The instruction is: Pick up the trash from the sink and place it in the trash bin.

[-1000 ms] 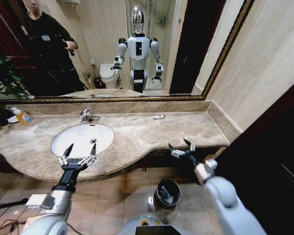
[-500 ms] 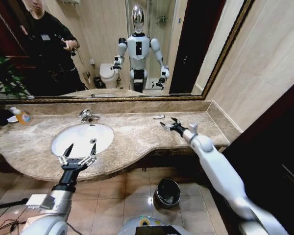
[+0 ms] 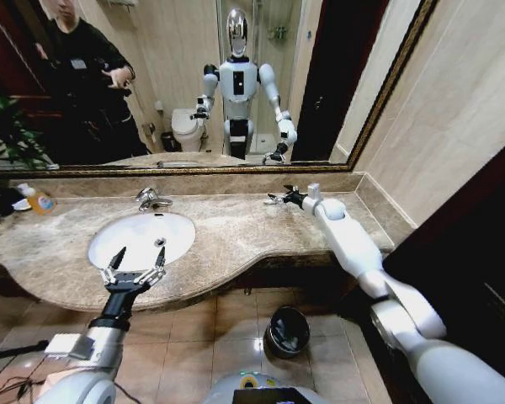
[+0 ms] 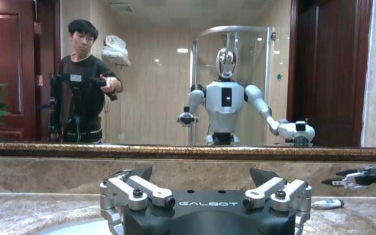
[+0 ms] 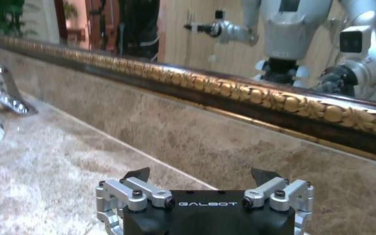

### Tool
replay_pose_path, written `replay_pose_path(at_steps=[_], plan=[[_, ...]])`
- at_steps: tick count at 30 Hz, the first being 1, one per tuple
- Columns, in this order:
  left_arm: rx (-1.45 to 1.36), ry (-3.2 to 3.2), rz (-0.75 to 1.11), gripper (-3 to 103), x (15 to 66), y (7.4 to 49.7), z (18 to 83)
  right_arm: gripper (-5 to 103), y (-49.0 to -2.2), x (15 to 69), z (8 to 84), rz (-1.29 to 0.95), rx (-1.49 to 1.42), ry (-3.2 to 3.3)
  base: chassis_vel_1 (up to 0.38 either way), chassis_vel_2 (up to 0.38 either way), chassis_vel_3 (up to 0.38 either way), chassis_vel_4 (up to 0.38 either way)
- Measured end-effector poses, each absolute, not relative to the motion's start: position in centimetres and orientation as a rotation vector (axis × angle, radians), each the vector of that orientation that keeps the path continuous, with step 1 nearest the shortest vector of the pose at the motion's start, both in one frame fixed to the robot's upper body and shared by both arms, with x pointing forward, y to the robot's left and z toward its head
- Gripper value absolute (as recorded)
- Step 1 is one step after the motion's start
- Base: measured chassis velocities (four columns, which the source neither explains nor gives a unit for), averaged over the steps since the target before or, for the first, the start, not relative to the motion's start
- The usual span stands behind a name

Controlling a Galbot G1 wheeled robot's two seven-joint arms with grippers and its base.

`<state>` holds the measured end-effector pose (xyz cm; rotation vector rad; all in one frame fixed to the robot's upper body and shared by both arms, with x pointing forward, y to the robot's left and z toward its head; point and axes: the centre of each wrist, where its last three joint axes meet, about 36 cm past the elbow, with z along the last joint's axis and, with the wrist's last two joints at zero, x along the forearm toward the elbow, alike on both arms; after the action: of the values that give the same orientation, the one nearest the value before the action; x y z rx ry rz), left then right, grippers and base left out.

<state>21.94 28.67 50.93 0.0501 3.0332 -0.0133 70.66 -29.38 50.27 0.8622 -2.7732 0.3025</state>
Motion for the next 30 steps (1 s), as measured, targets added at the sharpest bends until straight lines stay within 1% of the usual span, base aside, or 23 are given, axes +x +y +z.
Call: replay_pose_path(at_steps=[4,9,11,12,14,15,18,21,30], plan=[[0.05,3.033,-0.013,100,21.9,28.7,50.9,100,-28.2,70.9,50.0,0.356,0.834,-2.74,0.0,0.0,0.0,0.0],[0.05,3.033,-0.013,100,21.9,28.7,50.9,100,-25.7,71.1,49.4,0.339,0.767,-2.732,0.0,0.0,0.0,0.0],[0.05,3.033,-0.013,100,21.9,28.7,50.9,100,-23.8,71.1,48.9,0.284,0.702,-2.764,0.0,0.0,0.0,0.0],[0.05,3.033,-0.013,100,21.9,28.7,50.9,100,-23.8,71.1,48.9,0.284,0.702,-2.764,0.0,0.0,0.0,0.0],[0.05,3.033,-0.013,100,21.9,28.7,50.9,100,-21.6,70.8,48.0,0.201,0.627,-2.794,0.0,0.0,0.0,0.0],[0.05,3.033,-0.013,100,21.9,28.7,50.9,100,-21.6,70.8,48.0,0.201,0.627,-2.794,0.0,0.0,0.0,0.0],[0.05,3.033,-0.013,100,21.9,28.7,50.9,100,-18.3,70.4,47.3,0.065,0.541,-2.789,0.0,0.0,0.0,0.0],[0.05,3.033,-0.013,100,21.9,28.7,50.9,100,-17.0,70.1,46.8,0.015,0.512,-2.766,0.0,0.0,0.0,0.0],[0.05,3.033,-0.013,100,21.9,28.7,50.9,100,-17.3,70.1,46.7,0.001,0.465,-2.738,0.0,0.0,0.0,0.0]])
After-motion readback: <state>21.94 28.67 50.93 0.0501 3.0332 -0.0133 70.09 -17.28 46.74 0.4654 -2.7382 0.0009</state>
